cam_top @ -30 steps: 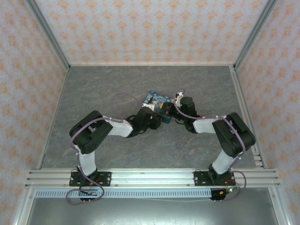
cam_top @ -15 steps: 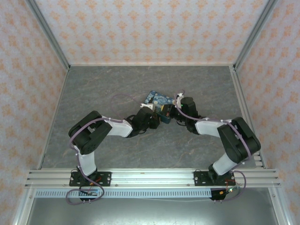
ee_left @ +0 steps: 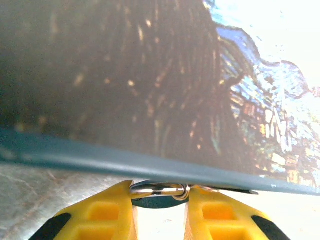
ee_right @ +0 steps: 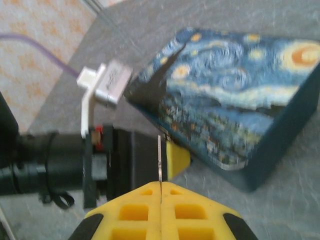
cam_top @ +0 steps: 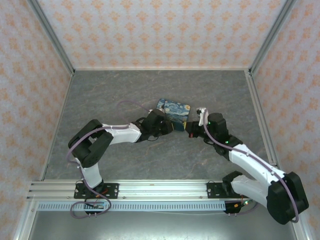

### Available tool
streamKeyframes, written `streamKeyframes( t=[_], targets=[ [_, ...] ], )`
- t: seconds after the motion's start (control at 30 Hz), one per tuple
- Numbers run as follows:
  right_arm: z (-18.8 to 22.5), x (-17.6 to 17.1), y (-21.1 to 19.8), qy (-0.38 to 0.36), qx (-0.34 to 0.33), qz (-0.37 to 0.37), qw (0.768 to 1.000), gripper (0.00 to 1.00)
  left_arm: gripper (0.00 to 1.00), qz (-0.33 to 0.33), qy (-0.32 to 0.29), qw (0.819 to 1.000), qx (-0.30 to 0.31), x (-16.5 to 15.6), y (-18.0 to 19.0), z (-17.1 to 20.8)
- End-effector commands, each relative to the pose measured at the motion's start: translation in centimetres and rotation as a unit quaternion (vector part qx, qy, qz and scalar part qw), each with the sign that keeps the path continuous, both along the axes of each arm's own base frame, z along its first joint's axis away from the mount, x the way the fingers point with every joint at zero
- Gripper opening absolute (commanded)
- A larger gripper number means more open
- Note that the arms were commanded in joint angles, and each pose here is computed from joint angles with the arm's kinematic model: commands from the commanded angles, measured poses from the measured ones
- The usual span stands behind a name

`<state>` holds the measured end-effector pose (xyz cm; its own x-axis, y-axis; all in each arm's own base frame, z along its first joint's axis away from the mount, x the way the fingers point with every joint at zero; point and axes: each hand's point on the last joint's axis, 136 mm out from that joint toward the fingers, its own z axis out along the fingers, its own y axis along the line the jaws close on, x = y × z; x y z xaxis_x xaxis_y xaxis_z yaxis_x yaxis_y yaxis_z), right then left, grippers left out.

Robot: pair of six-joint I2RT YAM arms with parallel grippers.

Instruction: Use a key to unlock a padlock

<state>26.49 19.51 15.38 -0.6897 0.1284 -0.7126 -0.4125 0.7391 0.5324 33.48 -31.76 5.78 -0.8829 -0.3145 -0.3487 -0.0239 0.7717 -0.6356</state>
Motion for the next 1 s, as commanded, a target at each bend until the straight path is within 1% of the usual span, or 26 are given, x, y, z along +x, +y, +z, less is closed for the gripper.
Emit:
streamKeyframes(
  t=[0.0,0.17,0.37,0.57,0.8,0.97],
  targets=[
    [-1.9,-2.2,0.2,0.019,-0.018,0.042,0.999,0.0,0.1,0.01,0.04,0.998,-0.056,-0.1,-1.3,2.6],
    [-3.3,-3.1,1.0,0.028,-0.015,0.071,0.997,0.0,0.08,0.014,0.068,0.993,-0.096,-0.2,-2.1,3.6],
    [-5.0,-3.2,1.1,0.025,-0.019,0.079,0.996,0.0,0.08,0.018,0.08,0.99,-0.112,-0.4,-2.2,4.5],
    [-5.5,-2.9,1.9,0.015,-0.016,0.102,0.995,0.0,0.08,0.016,0.089,0.987,-0.132,-0.6,-2.6,5.4],
    [-5.7,-1.9,2.8,0.001,-0.015,0.117,0.993,0.0,0.07,0.015,0.085,0.986,-0.139,-0.7,-2.3,6.9],
    [-5.9,-1.2,2.8,-0.002,-0.008,0.114,0.993,0.0,0.07,0.015,0.085,0.987,-0.134,-0.8,-1.9,7.3]
  ],
)
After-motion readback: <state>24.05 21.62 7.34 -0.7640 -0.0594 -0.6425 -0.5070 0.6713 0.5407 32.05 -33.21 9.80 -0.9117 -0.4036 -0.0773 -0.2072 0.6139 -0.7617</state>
